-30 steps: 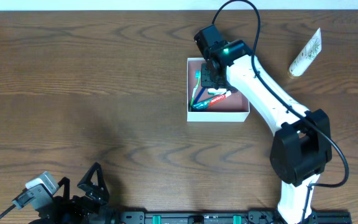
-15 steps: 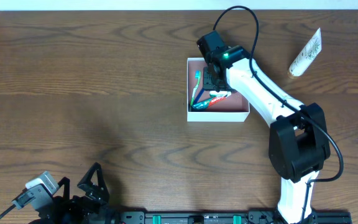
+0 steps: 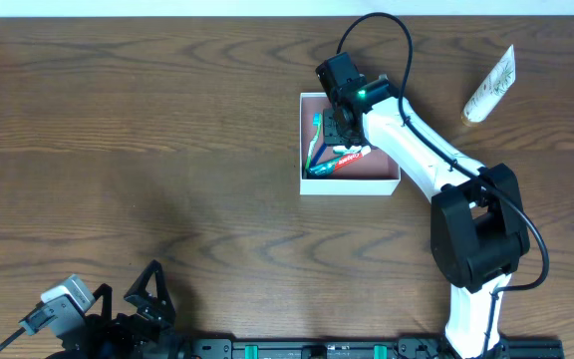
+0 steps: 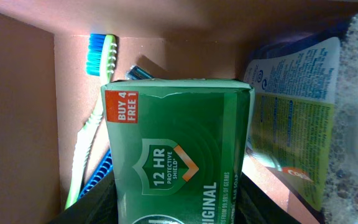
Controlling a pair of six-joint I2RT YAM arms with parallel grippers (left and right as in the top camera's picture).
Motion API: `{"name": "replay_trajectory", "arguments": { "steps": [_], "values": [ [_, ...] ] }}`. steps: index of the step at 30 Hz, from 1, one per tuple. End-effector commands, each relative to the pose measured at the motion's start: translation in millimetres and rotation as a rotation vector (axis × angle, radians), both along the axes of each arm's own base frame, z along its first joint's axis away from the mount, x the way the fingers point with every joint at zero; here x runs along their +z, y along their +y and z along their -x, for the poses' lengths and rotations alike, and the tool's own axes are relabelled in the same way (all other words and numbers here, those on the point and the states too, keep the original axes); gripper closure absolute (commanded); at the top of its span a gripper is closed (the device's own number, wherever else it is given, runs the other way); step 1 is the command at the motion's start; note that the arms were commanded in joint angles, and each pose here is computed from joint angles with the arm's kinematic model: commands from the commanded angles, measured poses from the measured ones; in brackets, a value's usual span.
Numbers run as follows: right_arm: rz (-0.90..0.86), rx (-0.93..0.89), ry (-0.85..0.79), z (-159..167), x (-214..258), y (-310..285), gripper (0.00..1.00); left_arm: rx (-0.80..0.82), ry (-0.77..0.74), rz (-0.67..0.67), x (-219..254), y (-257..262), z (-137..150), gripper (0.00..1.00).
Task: Pack container
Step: 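Lower the soap box into the box beside the toothbrush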
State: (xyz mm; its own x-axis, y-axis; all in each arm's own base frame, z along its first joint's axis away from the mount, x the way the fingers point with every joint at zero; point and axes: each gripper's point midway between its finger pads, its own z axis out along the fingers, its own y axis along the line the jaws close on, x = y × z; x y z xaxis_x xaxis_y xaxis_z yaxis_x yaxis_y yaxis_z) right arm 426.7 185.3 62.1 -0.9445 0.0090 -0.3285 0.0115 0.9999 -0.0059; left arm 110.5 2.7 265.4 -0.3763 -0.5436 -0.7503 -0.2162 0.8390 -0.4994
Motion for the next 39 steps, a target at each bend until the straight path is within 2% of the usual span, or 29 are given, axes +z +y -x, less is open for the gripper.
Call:
{"name": "replay_trajectory", "arguments": {
  "steps": [1, 15, 24, 32, 39],
  "values": [
    [0.02, 0.008, 0.017, 0.5, -10.2, -3.6, 0.64, 0.006, -0.004, 0.004, 0.5, 0.6, 0.4, 0.02],
    [0.027, 0.01, 0.052, 0.2, -34.0, -1.8, 0.64, 0.006, -0.004, 0.004, 0.5, 0.6, 0.4, 0.02],
    [0.024, 0.01, 0.046, -1.4, -34.1, -1.1, 0.56, 0.006, -0.004, 0.004, 0.5, 0.6, 0.4, 0.02],
    [0.033, 0.007, 0.038, -2.9, -33.5, -2.6, 0.55, 0.006, -0.004, 0.004, 0.5, 0.6, 0.4, 0.02],
    [0.036, 0.006, 0.037, -3.0, -33.5, -3.1, 0.49, 0.006, -0.004, 0.004, 0.5, 0.6, 0.4, 0.02]
  ]
}}
